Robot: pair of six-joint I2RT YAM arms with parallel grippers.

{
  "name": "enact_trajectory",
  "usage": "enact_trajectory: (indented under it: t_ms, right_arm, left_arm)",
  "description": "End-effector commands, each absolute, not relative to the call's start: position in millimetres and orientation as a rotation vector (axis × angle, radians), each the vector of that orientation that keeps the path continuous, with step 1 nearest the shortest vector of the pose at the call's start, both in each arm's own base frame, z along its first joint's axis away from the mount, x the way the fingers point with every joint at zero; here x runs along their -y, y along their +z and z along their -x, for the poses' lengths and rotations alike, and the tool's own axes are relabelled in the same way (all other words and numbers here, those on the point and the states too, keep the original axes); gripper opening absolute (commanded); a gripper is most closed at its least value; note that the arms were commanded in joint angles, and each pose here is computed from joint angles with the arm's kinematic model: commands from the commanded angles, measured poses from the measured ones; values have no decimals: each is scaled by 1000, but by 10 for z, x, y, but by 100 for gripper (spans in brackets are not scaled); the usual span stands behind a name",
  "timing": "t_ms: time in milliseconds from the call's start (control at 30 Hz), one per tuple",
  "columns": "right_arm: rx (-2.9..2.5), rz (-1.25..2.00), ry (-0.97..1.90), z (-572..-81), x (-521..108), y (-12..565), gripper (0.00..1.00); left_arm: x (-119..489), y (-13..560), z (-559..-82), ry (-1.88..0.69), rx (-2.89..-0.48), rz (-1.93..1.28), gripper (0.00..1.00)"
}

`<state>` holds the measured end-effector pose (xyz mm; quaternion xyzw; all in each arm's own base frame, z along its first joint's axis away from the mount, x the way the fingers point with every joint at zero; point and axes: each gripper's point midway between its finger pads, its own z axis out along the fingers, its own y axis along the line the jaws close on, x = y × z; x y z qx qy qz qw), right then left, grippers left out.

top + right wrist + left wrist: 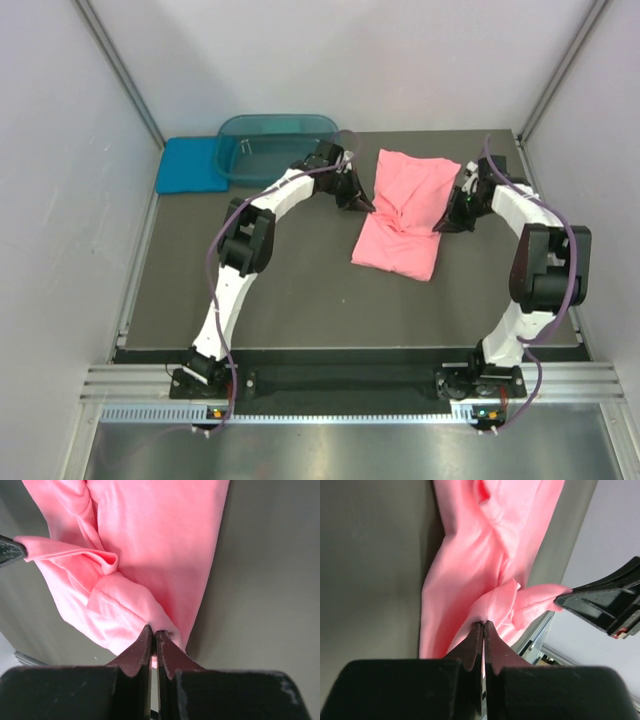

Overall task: Fold and stack the t-shirts
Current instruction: Fold the tshirt

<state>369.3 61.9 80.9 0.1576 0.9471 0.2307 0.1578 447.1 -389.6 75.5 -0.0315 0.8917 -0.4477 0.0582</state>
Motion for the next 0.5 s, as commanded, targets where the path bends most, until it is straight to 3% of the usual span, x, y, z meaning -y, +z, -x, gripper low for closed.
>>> enact_trajectory:
  t_ms: [0, 467]
  right_arm:
    - [-2642, -441, 666, -3907, -550, 934, 0]
    - [-2653, -495, 695, -4051, -458, 755, 4]
  left_arm:
    - [3976, 996, -4697, -1444, -2582, 69, 0]
    - [3936, 775, -4739, -1432, -2616, 115, 0]
